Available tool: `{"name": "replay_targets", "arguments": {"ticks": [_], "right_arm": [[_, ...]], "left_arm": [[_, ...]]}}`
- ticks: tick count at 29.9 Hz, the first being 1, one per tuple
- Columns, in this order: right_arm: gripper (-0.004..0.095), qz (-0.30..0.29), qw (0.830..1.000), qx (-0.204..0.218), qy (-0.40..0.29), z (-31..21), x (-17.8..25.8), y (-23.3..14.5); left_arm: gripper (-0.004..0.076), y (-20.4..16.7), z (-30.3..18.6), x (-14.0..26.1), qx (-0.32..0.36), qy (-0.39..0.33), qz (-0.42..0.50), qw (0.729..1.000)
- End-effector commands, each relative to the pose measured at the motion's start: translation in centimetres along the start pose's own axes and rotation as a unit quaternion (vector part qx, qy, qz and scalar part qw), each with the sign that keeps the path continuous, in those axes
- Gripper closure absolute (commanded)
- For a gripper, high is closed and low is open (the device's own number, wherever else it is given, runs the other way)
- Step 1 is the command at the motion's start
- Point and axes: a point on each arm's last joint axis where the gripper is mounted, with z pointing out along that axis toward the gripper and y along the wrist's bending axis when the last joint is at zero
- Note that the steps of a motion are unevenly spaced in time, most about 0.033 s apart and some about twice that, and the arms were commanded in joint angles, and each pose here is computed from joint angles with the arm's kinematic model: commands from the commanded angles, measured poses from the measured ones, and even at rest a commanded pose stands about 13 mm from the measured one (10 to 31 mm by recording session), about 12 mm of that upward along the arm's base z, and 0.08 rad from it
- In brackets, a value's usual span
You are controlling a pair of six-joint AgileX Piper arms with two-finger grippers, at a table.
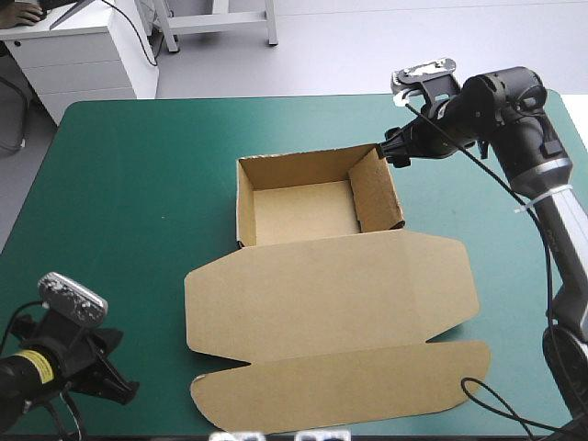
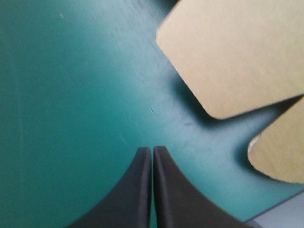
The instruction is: Fold the box
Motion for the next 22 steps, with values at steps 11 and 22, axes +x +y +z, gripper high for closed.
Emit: {"name": "replay_targets", "arguments": {"ticks": [11, 22], "right_arm": [[0.0190, -0.004, 0.999, -0.001, -0.033, -2.3, -0.2, 0.1], [0.0192, 0.012, 0.998, -0.035, 0.058, 6.5, -0.5, 0.1]], "left_arm": [[0.0731, -1.9, 4.5, 5.5, 0.054, 0.097, -0.038, 0.993], [0.0731, -1.8, 4.5, 5.5, 0.052, 0.097, -0.037, 0.993]]}}
